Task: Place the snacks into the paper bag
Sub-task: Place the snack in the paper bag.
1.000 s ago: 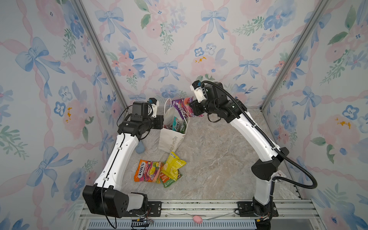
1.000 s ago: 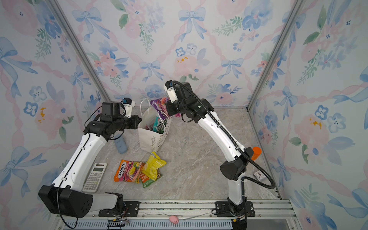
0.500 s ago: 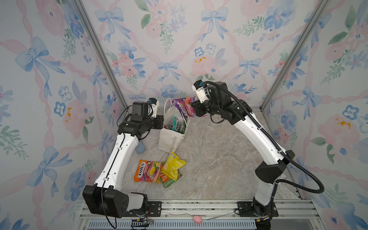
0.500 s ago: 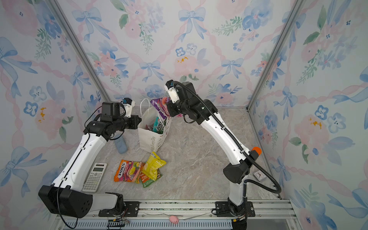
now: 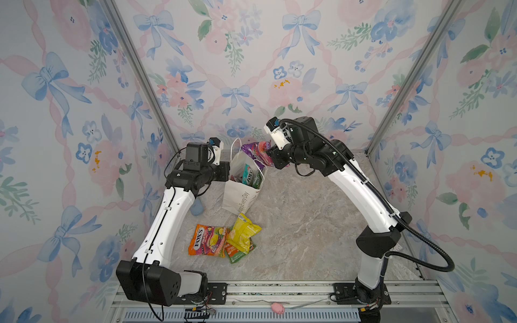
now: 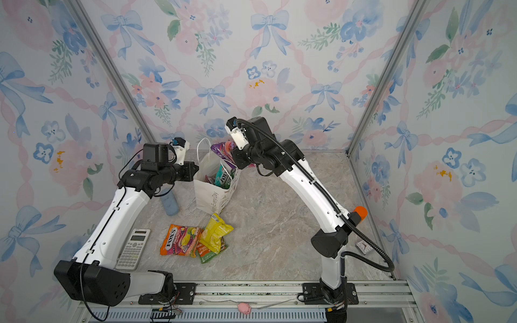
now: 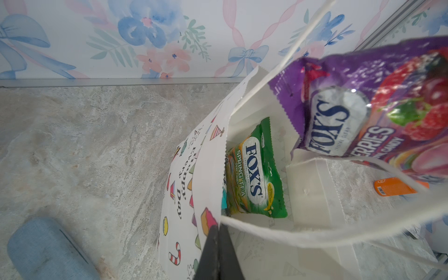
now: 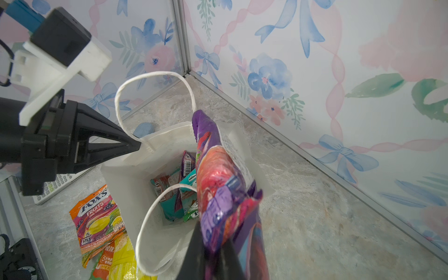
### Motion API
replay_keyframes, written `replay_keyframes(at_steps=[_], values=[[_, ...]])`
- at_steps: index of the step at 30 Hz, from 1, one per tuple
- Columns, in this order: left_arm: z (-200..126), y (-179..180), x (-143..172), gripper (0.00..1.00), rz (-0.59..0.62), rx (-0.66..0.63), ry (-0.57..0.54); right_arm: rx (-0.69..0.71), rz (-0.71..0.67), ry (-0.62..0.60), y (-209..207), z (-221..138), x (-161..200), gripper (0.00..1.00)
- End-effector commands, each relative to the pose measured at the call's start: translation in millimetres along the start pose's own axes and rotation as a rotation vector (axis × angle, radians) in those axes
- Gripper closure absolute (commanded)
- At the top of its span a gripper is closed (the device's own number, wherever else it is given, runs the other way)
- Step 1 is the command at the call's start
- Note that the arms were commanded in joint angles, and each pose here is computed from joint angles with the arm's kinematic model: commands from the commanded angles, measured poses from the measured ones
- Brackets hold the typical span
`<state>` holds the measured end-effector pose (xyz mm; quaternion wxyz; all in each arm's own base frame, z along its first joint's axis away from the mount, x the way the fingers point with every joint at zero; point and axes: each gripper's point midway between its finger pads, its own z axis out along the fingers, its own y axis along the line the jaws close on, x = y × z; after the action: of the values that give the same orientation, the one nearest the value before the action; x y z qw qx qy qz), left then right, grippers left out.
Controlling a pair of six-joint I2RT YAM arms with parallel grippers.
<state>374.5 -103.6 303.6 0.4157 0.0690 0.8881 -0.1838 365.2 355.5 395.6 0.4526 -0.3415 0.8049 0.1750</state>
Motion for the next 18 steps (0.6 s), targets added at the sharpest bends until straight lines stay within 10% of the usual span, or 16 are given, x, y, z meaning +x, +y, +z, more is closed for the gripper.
replay_keyframes(at_steps=[1, 18], values=[[-9.3, -6.1, -9.2, 1.00, 0.017, 0.024, -0.048, -0.020, -0.039, 0.019, 10.2, 1.2, 1.6, 1.00], [-10.1, -6.6, -9.3, 1.00, 0.022, 0.023, -0.050, -0.063, -0.080, 0.077, 26.5, 12.0, 11.5, 1.00]])
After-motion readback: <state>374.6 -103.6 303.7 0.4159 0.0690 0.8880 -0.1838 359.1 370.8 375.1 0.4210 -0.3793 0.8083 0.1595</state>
